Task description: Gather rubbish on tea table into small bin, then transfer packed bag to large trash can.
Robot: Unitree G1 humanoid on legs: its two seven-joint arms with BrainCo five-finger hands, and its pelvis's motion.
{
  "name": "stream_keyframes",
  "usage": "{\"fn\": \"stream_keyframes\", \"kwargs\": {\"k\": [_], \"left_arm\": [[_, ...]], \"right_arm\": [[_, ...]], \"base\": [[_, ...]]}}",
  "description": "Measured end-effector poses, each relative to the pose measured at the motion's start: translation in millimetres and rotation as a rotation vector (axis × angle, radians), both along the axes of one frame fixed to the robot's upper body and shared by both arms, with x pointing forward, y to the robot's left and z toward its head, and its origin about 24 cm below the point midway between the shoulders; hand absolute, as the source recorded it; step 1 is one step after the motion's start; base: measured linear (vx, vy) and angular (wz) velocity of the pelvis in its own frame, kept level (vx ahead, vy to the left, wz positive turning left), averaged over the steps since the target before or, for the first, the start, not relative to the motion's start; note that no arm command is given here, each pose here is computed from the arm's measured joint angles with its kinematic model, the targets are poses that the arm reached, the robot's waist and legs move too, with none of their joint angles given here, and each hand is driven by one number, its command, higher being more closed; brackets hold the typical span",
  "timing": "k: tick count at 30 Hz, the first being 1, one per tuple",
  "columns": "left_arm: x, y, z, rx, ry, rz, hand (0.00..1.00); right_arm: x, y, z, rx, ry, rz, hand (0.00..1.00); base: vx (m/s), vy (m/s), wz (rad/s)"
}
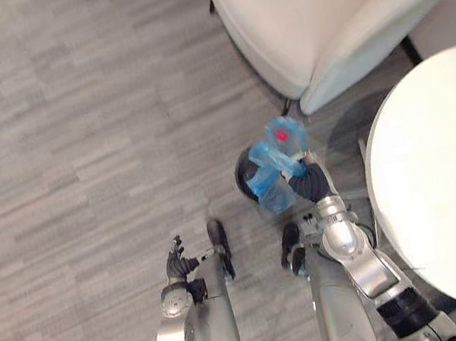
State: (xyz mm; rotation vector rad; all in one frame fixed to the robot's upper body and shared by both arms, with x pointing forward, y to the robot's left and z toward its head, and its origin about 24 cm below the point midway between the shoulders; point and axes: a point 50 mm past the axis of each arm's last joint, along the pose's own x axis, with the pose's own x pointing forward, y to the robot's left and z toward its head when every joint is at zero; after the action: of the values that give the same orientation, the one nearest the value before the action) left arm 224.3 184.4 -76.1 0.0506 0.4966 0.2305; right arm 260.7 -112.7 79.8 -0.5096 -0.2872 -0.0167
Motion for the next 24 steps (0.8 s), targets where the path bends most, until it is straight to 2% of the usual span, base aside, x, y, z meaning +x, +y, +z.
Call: {"fn": "stream_keyframes", "kwargs": {"k": [6,13,16,24], "left_arm": [[-34.5,13.7,-26.2,0.049,0.149,-0.016,0.00],[-57.6,34.9,-33.8,0.114,0.214,0.006,0.00],[-53.7,42.4,-24.5,0.121,0.163,0.038,0.00],[-37.6,43.3,16.5,0.149,-0.055,-0.003,0.00]], "right_arm": [[-7.2,-5.6,-10.9,0.007,0.058,0.043,1.00],[-5.2,-19.6,-9.0,0.010,0.069,0.061,1.00],[-5.3,-18.1,-8.8,0.050,0.081,0.093,1.00],[-2.5,-19.2,-4.1,0.062,0.096,0.194,1.00]], "base": [[0.21,0.012,-0.10],[0.19,0.033,-0.05],[0.10,0.043,-0.05],[0.01,0.033,-0.08]]}}
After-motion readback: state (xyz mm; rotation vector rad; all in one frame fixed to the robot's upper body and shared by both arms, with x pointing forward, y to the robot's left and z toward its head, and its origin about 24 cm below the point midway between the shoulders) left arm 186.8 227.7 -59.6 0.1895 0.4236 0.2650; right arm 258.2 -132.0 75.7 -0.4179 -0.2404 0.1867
